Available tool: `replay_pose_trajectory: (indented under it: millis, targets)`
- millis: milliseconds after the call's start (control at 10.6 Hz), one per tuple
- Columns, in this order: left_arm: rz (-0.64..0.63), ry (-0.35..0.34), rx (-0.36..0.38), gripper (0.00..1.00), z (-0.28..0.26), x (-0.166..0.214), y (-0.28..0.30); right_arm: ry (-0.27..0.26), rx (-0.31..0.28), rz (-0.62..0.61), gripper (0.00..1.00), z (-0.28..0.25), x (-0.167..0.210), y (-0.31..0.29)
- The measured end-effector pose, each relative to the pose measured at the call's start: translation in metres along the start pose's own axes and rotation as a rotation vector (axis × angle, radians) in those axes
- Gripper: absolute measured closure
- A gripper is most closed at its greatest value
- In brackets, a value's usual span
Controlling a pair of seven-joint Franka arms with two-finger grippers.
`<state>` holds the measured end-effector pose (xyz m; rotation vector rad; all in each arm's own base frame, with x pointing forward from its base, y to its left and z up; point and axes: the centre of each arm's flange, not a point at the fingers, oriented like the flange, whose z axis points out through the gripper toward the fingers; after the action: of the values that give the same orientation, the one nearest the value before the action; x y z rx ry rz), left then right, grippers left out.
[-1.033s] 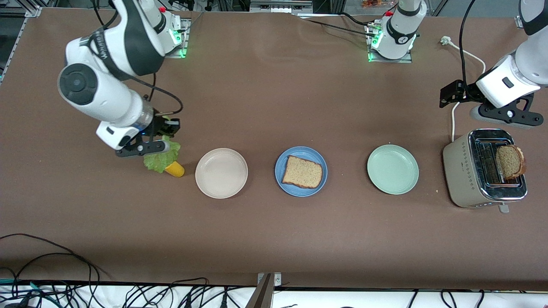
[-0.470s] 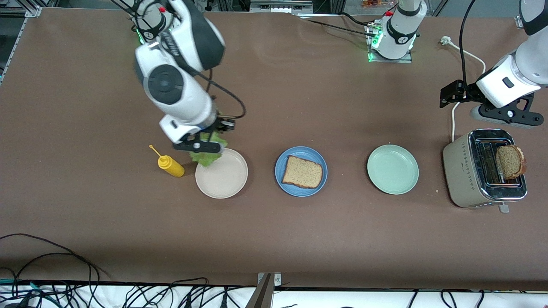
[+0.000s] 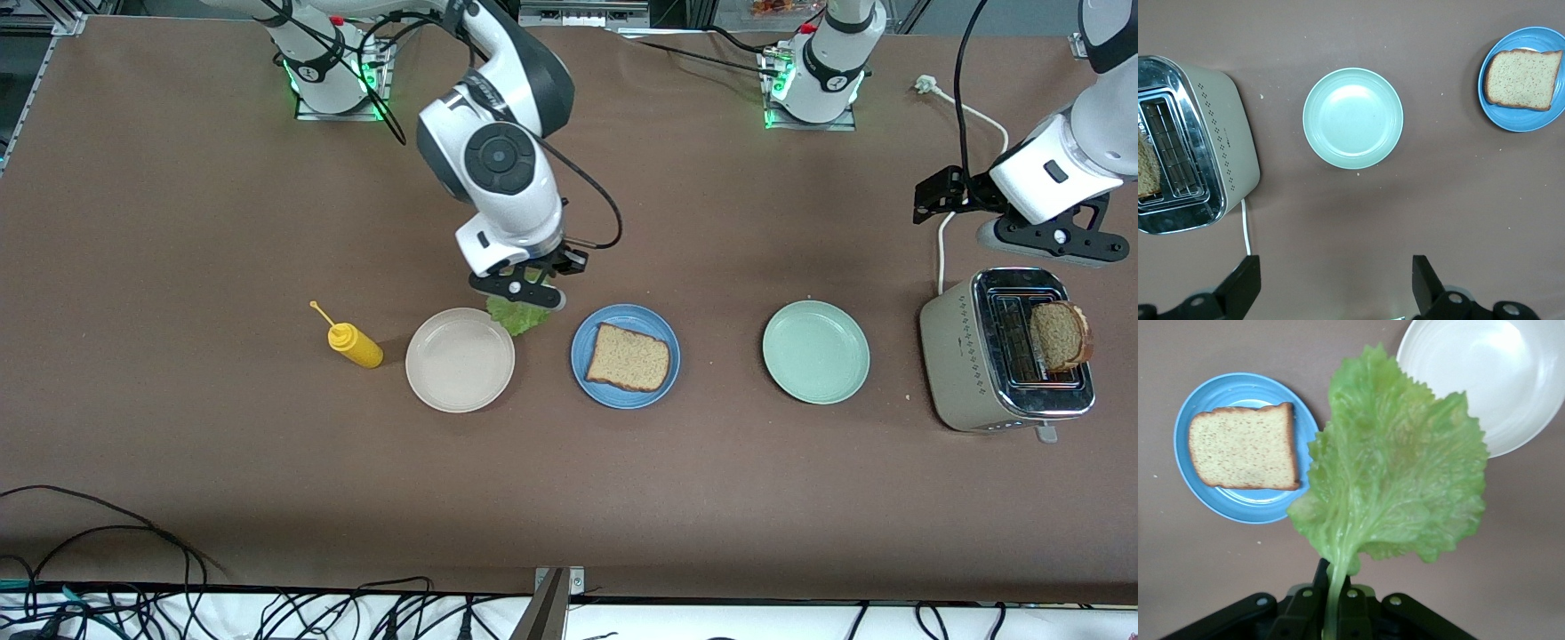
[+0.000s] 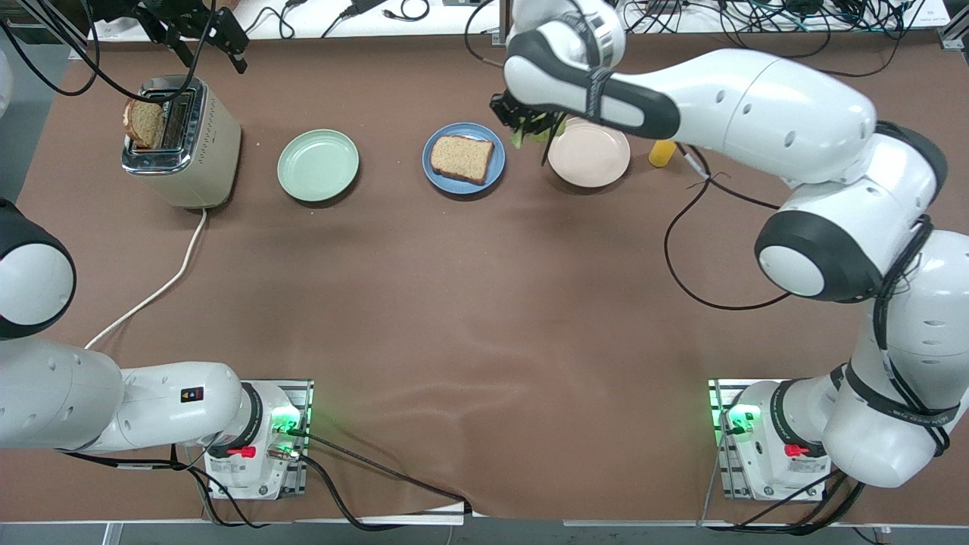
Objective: Make sandwich in blue plate with both arms
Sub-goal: 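Lift the lettuce leaf with the right gripper toward the blue plate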
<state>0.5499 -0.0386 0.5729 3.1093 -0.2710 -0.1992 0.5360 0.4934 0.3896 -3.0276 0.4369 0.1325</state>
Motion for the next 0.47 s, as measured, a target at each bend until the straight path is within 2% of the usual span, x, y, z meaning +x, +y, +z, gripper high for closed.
replay_pose_trajectory:
  millis: [282,470]
  targets:
    - [0.000,0.000,0.000,0.00,0.000,0.000,0.000,0.044,0.080,0.147,0.94,0.029,-0.019,-0.038]
    - [0.000,0.000,0.000,0.00,0.000,0.000,0.000,0.055,0.109,0.192,0.94,0.051,-0.029,-0.061]
